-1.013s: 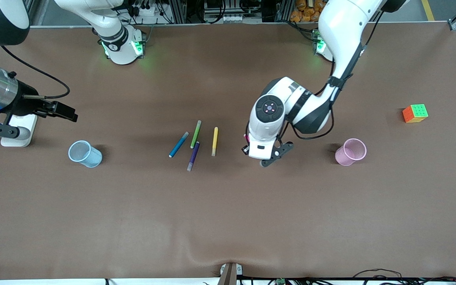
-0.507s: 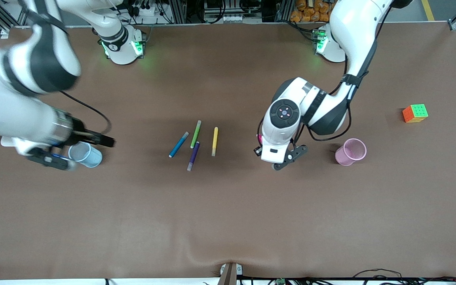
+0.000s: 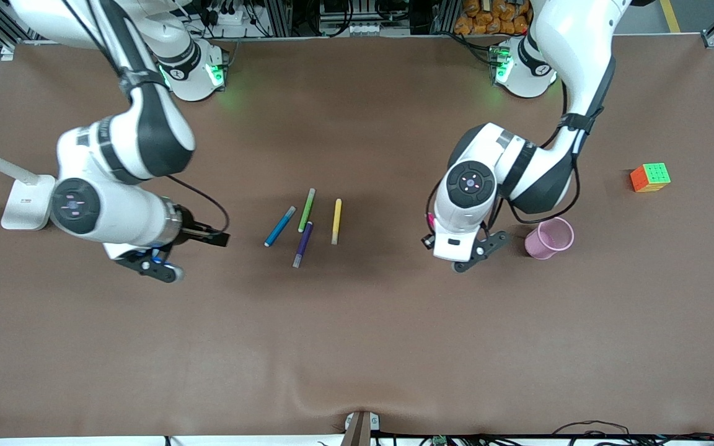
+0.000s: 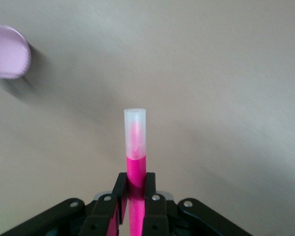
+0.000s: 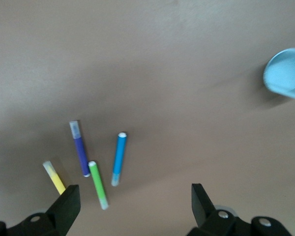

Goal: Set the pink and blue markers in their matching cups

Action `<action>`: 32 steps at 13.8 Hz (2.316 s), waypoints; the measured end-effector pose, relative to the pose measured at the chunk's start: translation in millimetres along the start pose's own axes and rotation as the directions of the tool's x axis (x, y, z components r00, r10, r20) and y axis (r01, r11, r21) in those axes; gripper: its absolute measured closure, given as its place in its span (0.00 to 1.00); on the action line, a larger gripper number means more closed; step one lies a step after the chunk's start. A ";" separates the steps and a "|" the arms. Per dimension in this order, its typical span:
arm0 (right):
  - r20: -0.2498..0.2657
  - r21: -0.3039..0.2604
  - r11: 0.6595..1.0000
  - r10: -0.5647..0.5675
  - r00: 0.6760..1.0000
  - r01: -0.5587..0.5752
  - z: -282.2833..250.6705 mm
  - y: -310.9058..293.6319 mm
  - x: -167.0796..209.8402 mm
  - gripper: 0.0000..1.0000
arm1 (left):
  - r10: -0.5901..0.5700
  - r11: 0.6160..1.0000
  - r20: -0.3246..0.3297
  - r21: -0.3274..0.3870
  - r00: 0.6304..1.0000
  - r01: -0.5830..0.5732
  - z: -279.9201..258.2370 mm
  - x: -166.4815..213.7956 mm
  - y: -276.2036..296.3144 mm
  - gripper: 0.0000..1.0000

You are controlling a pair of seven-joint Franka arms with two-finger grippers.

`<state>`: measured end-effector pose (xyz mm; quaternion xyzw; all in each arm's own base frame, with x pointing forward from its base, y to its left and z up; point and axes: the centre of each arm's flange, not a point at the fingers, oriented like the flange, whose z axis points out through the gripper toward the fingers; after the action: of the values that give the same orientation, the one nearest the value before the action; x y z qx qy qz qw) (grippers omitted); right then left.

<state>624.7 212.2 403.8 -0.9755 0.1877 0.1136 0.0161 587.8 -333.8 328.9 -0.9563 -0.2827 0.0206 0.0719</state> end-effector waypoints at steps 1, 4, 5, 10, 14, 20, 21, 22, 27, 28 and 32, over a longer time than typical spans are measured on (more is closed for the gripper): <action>-0.007 -0.002 1.000 0.022 1.000 -0.022 11.6 -15.0 -8.3 0.00 | -0.002 1.000 -0.011 0.021 1.000 0.002 3.3 6.6 -5.8 0.82; -0.007 -0.023 0.999 0.037 0.999 -0.038 62.6 -45.0 -29.6 0.00 | -0.004 0.996 -0.046 0.087 0.999 0.008 9.5 25.0 -21.7 0.82; -0.001 -0.035 0.999 0.032 0.999 -0.032 81.8 -50.5 -32.9 0.00 | -0.005 0.994 -0.061 0.109 0.998 0.012 10.6 32.3 -27.7 0.82; 0.061 -0.117 0.993 0.033 0.998 -0.026 160.7 -55.5 -43.3 0.00 | -0.022 0.987 -0.105 0.157 0.994 0.039 7.8 70.4 -56.2 0.82; 0.044 -0.115 0.993 0.044 0.998 -0.038 208.8 -39.0 -49.1 0.05 | -0.048 0.983 -0.131 0.167 0.990 0.070 -0.5 96.1 -77.7 0.82; 0.057 -0.115 0.993 0.037 0.998 -0.030 220.3 -49.9 -68.1 0.30 | -0.044 0.963 -0.200 0.254 0.979 0.095 6.2 129.5 -111.2 0.82; 0.059 -0.111 0.993 0.035 0.998 -0.028 221.5 -52.2 -70.9 0.31 | -0.037 0.957 -0.212 0.275 0.977 0.096 11.2 133.8 -117.5 0.82; 0.058 -0.107 0.994 0.036 0.998 -0.030 223.6 -54.0 -73.8 0.31 | -0.026 0.950 -0.224 0.298 0.974 0.094 17.2 136.4 -123.0 0.82; 0.035 -0.098 0.995 0.039 0.999 -0.035 243.4 -55.1 -85.4 0.37 | -0.048 0.907 -0.325 0.381 0.944 0.178 51.7 132.6 -140.7 0.82; 0.036 -0.101 0.994 0.038 0.999 -0.034 246.1 -55.1 -86.7 0.44 | -0.059 0.898 -0.348 0.390 0.935 0.202 58.9 130.0 -143.2 0.82; 0.033 -0.099 0.995 0.037 0.999 -0.034 247.9 -56.1 -87.9 0.52 | -0.104 0.870 -0.427 0.399 0.898 0.290 81.6 117.7 -148.6 0.82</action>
<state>512.5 314.5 181.9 -0.9695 0.1988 0.1400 -0.0306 600.2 -136.2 270.6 -0.8626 -0.3478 -0.1134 0.3496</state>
